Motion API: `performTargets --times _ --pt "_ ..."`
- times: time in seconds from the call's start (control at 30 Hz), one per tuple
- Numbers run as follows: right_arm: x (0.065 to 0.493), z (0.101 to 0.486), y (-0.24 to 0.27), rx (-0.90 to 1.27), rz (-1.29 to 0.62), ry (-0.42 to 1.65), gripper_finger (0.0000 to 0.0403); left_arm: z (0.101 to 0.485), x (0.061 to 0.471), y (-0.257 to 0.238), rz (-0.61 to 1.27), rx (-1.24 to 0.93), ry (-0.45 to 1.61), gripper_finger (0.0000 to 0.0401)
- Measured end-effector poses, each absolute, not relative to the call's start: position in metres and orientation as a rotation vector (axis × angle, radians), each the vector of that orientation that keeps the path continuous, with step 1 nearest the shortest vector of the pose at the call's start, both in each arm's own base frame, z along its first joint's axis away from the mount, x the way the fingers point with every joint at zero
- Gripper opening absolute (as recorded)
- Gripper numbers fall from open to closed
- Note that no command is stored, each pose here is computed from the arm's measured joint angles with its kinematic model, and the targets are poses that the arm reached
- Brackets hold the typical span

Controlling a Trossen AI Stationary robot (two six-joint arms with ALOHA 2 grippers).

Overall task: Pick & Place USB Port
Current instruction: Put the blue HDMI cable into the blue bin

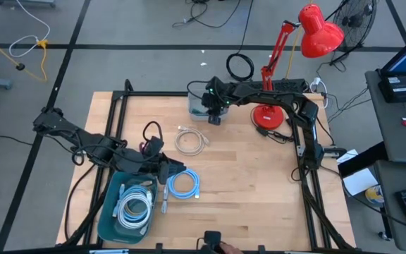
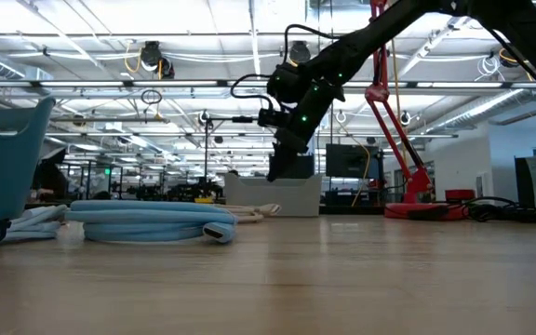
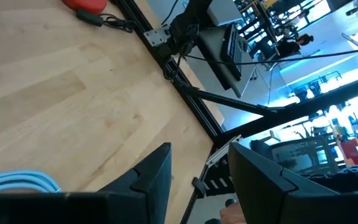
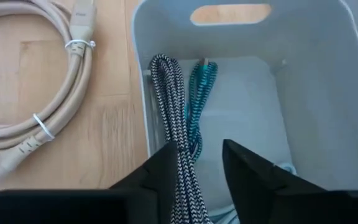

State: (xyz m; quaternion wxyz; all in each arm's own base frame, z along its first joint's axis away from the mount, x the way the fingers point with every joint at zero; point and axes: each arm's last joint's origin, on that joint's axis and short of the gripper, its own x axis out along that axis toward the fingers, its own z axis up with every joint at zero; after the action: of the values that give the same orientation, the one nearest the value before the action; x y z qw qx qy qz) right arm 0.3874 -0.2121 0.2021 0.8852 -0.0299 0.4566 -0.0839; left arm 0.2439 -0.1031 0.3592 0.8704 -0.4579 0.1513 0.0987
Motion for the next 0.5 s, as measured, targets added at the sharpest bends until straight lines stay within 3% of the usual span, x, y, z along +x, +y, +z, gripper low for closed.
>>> performTargets --times 0.2,0.5 --pt "0.387 0.223 -0.21 -0.097 -0.215 0.877 0.0142 0.359 0.244 -0.103 0.21 -0.945 0.314 0.0161" --pt "0.371 0.293 -0.194 -0.086 -0.306 0.667 0.014 0.359 0.248 -0.094 0.237 -0.908 0.299 0.0161"
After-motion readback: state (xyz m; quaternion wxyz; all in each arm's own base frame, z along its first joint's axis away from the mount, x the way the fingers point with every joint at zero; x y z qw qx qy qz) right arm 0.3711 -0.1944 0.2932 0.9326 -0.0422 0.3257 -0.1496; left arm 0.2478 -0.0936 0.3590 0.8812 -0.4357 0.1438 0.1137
